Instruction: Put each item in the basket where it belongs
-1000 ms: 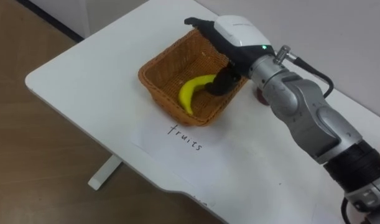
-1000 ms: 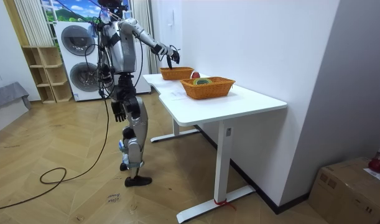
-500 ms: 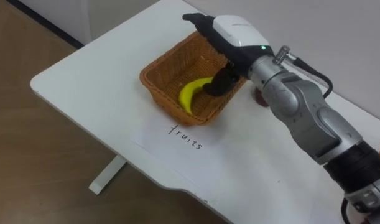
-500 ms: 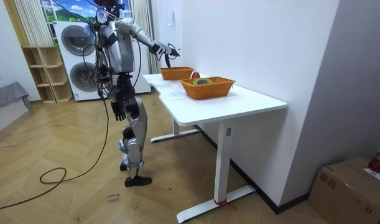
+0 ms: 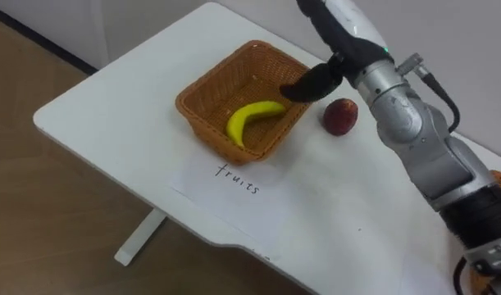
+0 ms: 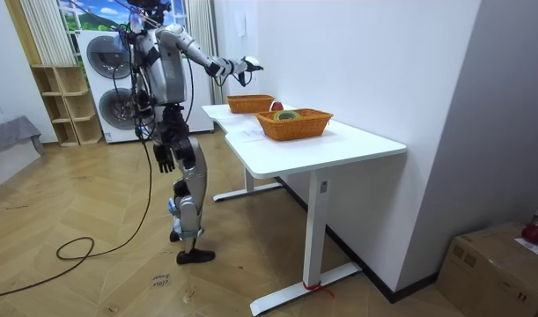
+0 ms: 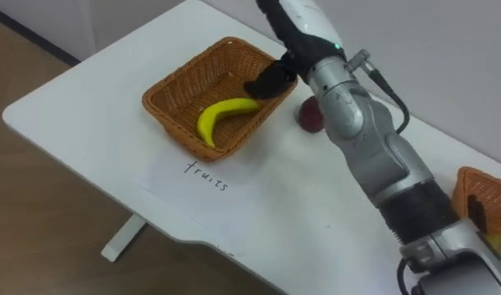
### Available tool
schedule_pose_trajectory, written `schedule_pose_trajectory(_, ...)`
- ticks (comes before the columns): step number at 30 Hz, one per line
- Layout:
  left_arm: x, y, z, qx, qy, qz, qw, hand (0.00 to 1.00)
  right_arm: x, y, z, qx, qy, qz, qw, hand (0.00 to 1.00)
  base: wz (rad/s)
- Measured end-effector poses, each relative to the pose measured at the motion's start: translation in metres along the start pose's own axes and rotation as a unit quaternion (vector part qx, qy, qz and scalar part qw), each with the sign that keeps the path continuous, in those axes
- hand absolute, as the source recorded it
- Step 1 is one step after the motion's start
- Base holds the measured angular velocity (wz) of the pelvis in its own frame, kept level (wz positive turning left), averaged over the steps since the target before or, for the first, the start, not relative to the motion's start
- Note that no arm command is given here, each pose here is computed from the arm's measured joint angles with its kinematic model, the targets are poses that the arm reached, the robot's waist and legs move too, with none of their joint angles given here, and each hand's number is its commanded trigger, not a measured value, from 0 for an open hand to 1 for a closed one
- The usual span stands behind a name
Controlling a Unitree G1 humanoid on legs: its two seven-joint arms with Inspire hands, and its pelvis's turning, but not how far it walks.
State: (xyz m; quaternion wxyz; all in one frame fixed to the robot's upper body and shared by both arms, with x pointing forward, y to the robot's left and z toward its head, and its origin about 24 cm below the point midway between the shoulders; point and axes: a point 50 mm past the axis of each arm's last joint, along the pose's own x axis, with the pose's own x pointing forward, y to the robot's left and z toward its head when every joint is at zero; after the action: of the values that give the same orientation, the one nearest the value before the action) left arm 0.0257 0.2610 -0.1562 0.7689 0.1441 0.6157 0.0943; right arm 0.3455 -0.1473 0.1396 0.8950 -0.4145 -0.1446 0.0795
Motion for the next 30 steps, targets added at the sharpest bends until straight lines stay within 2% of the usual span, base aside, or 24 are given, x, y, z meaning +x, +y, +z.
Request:
schedule_pose_trajectory(4, 0.0, -0.004, -0.001, -0.011, 0.008, -0.003, 1.0, 0.0, -0.007, -0.007, -0.011, 0.025, 0.022, -0.045, 0.998, 0.0, -0.02)
schedule_pose_trajectory(8, -0.001, -0.009, -0.002, -0.014, 0.011, -0.008, 1.0, 0.0, -0.017, -0.009, -0.003, 0.041, 0.003, -0.077, 0.996, 0.0, -0.24)
schedule_pose_trajectory(12, -0.001, -0.01, -0.002, -0.016, 0.012, -0.01, 1.0, 0.0, -0.021, -0.005, -0.003, 0.061, 0.006, -0.08, 0.995, 0.0, -0.15)
schedule_pose_trajectory(16, -0.001, -0.012, -0.002, -0.015, 0.011, -0.01, 1.0, 0.0, -0.023, -0.01, -0.009, 0.119, 0.022, -0.105, 0.987, 0.0, -0.03)
schedule_pose_trajectory(26, -0.001, -0.015, -0.004, -0.016, 0.014, -0.005, 1.0, 0.0, -0.032, -0.01, -0.027, 0.142, 0.06, -0.13, 0.979, 0.0, -0.04)
schedule_pose_trajectory(30, -0.002, -0.018, -0.007, -0.012, 0.017, -0.008, 1.0, 0.0, -0.033, -0.004, -0.036, 0.179, 0.086, -0.127, 0.972, 0.0, -0.06)
